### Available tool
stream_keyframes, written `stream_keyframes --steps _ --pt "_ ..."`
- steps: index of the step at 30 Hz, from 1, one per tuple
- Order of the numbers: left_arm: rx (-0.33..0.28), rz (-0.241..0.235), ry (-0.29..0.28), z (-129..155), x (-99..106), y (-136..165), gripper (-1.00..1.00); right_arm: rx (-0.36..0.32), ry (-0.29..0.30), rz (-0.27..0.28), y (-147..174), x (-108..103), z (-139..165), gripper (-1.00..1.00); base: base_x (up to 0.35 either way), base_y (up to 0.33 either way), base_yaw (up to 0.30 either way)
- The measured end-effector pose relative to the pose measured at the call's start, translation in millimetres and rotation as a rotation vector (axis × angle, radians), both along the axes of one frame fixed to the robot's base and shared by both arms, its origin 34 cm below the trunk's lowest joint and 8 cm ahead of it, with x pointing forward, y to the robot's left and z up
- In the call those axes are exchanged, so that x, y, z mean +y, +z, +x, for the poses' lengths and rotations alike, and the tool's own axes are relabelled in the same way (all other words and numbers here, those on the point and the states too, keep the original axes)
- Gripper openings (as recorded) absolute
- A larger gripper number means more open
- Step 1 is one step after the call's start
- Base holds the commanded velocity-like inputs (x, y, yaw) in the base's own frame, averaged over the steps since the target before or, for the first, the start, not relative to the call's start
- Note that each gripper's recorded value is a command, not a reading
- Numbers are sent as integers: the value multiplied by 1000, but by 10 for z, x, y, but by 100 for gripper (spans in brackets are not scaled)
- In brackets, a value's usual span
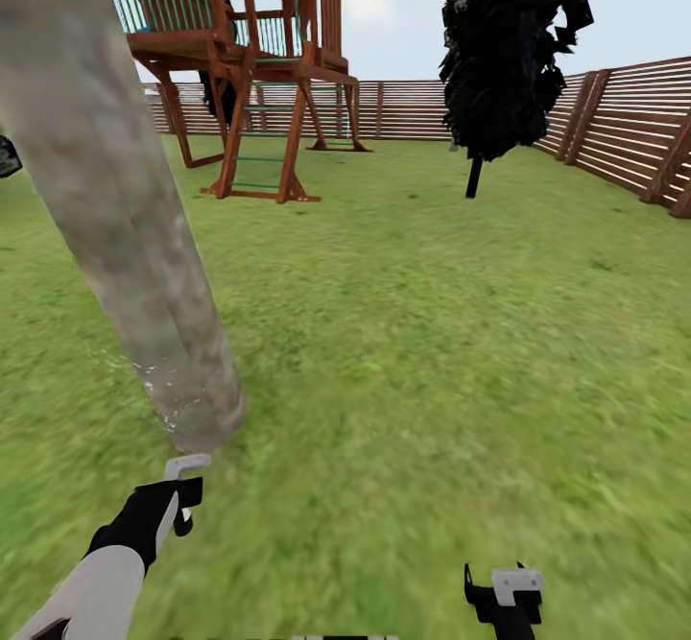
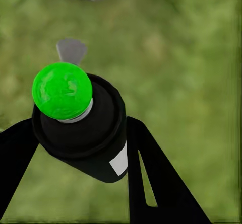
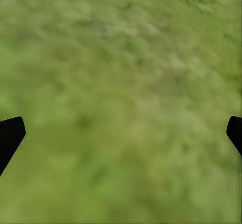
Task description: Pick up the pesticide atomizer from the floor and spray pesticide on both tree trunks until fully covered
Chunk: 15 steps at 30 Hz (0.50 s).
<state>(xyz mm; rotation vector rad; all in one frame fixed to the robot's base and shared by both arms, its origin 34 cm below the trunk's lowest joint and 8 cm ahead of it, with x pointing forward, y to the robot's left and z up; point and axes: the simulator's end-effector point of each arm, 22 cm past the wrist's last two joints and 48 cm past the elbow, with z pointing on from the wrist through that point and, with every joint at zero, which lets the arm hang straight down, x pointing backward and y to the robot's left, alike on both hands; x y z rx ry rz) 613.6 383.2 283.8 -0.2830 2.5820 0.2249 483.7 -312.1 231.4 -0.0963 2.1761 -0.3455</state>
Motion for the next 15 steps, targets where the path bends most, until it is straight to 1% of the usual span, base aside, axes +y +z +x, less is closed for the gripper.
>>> stream_keyframes --steps 7,9,15 --pt "0 0 0 0 1 0 -100 0 0 0 0 0 0 100 0 -273 268" --pt "0 0 0 0 1 0 -100 0 0 0 0 0 0 100 0 -273 85" --pt "0 2 1 -1 4 0 -100 0 -1 -2 0 -13 -3 100 1 -273 6"
